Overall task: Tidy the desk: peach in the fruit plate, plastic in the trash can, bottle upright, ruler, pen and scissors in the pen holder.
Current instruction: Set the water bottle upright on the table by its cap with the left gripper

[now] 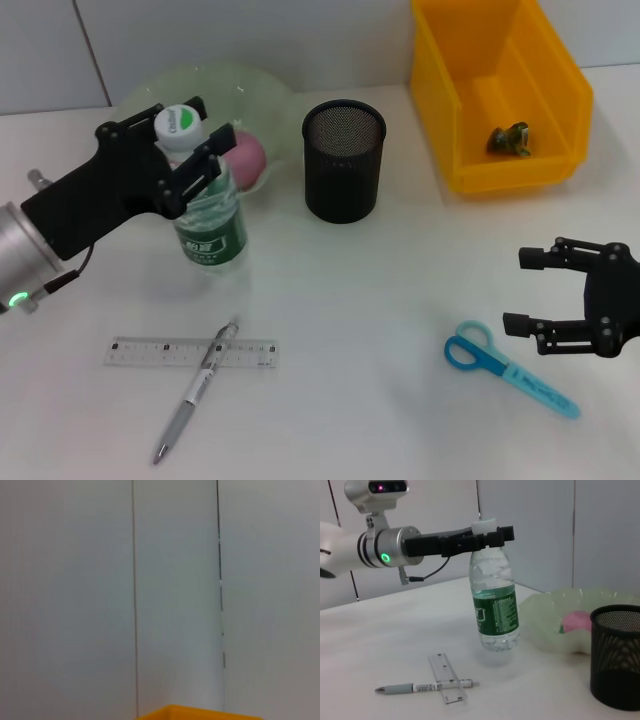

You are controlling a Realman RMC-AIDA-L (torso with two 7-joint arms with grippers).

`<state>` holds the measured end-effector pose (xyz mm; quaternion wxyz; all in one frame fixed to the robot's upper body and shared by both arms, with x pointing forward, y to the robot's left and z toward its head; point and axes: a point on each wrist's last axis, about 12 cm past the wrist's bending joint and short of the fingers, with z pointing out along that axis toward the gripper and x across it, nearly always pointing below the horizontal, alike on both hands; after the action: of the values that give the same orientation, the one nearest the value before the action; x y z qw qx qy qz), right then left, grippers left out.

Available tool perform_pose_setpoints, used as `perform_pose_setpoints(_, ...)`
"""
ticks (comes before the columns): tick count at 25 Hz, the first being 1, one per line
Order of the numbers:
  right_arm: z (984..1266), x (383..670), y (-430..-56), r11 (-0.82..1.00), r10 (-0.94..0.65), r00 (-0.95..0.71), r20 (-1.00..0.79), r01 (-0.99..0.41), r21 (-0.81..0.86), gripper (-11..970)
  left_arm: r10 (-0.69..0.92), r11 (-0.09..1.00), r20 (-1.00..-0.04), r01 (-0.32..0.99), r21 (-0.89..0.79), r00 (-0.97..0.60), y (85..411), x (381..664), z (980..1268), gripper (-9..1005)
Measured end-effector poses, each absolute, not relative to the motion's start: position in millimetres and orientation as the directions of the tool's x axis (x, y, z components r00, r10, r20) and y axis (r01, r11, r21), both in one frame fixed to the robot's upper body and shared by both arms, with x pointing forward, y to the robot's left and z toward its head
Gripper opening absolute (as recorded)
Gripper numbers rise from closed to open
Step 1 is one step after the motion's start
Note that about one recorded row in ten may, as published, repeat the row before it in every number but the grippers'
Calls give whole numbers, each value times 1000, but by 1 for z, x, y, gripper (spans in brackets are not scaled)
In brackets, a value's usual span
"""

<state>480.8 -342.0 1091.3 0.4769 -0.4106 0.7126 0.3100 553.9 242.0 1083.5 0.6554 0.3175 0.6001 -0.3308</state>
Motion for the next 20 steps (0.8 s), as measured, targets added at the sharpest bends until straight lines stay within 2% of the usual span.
perform_pose_setpoints(8, 1090, 484, -337, 455, -283, -208, -936, -888, 60, 829, -26, 617, -995, 785, 58, 94, 249, 546, 1076, 491)
perform_pose_setpoints(20, 1090, 487, -332, 439, -288, -203, -936, -896, 60, 825, 11, 677, -996, 732, 71, 87, 248, 555, 1069, 499)
